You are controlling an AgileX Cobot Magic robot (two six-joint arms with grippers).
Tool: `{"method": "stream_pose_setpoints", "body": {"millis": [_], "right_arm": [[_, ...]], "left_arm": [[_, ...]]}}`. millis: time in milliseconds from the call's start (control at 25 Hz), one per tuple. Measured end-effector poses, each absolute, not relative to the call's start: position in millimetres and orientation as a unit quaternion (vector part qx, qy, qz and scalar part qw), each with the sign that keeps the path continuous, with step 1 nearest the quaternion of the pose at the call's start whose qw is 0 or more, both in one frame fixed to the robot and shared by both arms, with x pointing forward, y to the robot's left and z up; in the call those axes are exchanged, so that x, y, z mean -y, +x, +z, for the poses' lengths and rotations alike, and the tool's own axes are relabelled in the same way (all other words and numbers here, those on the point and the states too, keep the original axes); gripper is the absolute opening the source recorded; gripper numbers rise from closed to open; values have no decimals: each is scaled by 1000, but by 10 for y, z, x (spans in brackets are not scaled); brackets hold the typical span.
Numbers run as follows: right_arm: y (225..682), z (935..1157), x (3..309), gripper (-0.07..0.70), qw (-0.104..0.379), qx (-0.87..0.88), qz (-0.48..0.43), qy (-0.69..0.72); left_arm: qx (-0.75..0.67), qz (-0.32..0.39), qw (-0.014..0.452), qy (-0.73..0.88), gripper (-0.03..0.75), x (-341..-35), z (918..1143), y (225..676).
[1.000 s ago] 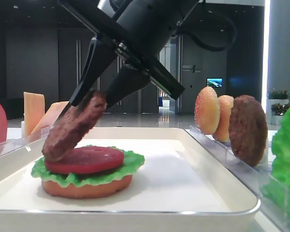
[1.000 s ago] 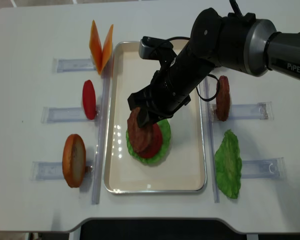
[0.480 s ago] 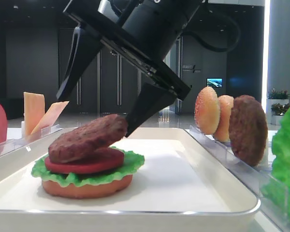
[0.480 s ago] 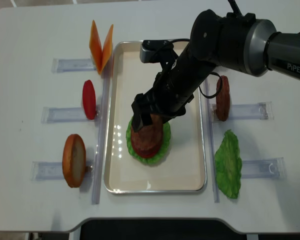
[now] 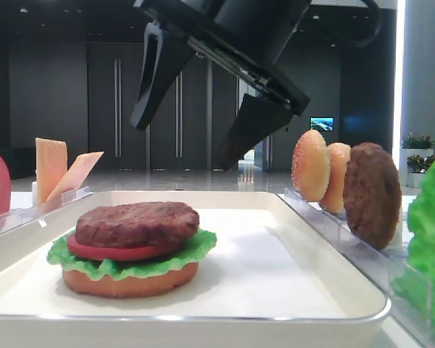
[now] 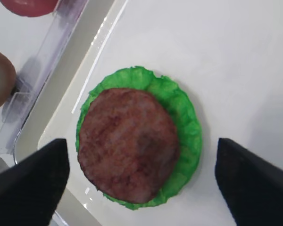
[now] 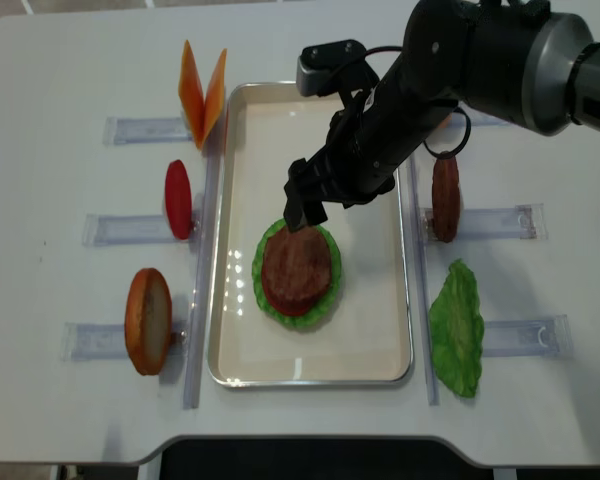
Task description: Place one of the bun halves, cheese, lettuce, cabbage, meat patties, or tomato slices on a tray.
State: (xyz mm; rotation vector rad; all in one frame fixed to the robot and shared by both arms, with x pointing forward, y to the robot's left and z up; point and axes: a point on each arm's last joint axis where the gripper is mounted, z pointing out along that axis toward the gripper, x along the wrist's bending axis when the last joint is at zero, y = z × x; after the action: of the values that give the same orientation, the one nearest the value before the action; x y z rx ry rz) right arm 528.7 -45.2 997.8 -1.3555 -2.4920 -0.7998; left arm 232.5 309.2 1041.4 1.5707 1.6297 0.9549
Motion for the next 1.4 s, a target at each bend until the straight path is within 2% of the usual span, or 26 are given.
{"method": "stream_pose_setpoints", "body": {"millis": [360, 600, 1000, 1400], "right_arm": [[5349, 10498, 853, 594, 25, 830, -311, -462], [5462, 10678, 1247, 594, -25, 819, -309, -482], [5715, 10663, 2157, 594, -53, 764, -254, -591], [5701, 10596, 3006, 592, -65, 698, -160, -695]], "left_arm": [[-625, 366, 336, 602, -7, -3092, 10414, 2325], [-625, 366, 336, 602, -7, -3092, 10414, 2325], [-625, 366, 336, 602, -7, -3092, 10414, 2325], [-625, 366, 336, 602, -7, -3092, 10414, 2325]]}}
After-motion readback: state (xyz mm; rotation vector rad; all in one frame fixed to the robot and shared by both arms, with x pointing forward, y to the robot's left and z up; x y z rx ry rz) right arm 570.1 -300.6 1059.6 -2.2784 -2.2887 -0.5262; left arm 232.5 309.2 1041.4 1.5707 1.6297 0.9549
